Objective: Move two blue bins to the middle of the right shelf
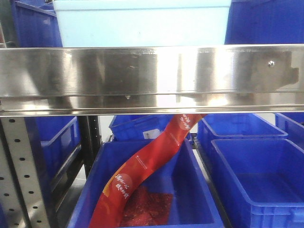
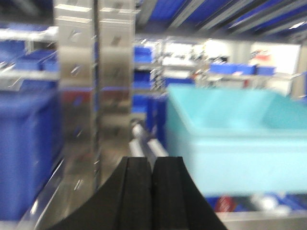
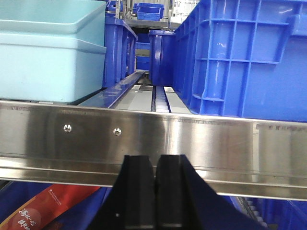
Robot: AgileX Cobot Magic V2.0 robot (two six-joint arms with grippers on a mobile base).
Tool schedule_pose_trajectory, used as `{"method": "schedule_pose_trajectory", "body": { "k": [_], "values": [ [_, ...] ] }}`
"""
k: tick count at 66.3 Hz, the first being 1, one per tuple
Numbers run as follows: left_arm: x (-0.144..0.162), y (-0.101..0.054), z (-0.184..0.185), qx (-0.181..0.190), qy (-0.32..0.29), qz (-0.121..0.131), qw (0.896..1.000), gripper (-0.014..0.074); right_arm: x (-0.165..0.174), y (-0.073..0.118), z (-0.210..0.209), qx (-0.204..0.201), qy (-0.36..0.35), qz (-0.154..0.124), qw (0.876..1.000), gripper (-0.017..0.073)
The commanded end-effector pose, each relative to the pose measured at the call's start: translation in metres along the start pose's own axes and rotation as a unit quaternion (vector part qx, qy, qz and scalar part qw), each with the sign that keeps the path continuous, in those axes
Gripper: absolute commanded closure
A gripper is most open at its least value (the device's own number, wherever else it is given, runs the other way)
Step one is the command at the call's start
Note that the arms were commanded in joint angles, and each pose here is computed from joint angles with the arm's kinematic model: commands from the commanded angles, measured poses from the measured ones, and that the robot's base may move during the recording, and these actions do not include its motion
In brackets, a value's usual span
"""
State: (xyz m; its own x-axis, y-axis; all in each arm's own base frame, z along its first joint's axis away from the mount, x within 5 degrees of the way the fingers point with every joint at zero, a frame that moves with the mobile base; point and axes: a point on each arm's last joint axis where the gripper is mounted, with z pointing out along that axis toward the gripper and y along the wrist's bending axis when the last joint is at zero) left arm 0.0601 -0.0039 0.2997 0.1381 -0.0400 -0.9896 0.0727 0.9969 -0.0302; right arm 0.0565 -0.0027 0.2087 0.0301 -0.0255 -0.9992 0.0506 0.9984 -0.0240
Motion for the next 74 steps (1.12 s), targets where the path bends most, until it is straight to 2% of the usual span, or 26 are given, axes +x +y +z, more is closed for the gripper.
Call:
{"method": "schedule_pose_trajectory", "body": {
  "k": [1, 9, 16, 20, 26, 74],
  "values": [
    [0.024, 0.003, -0.006, -0.02, 0.007, 0.0, 1.0, 0.0704, -0.001, 0.0, 0.0, 0.003, -0.009, -0.005, 1.0, 0.0724],
    [0.062, 0.005, -0.011, -0.034, 0.021, -0.027, 0.999, 0.0704, -0.001, 0.0, 0.0, 0.003, -0.009, -0.005, 1.0, 0.0724],
    [0.082, 0.006, -0.014, -0.034, 0.013, -0.03, 0.999, 0.0704, -0.001, 0.0, 0.0, 0.003, -0.009, -0.005, 1.0, 0.0724],
    [0.08, 0.006, -0.016, -0.033, -0.001, -0.03, 0.999, 0.0704, -0.001, 0.0, 0.0, 0.003, -0.009, -0.005, 1.0, 0.0724],
    [0.085, 0.006, -0.016, -0.035, 0.028, -0.031, 0.999, 0.0704, -0.001, 0.0, 0.0, 0.003, -0.009, -0.005, 1.0, 0.0724],
    [0.084, 0.006, -0.016, -0.036, 0.02, -0.03, 0.999, 0.0704, -0.001, 0.0, 0.0, 0.003, -0.009, -0.005, 1.0, 0.0724]
  ]
}}
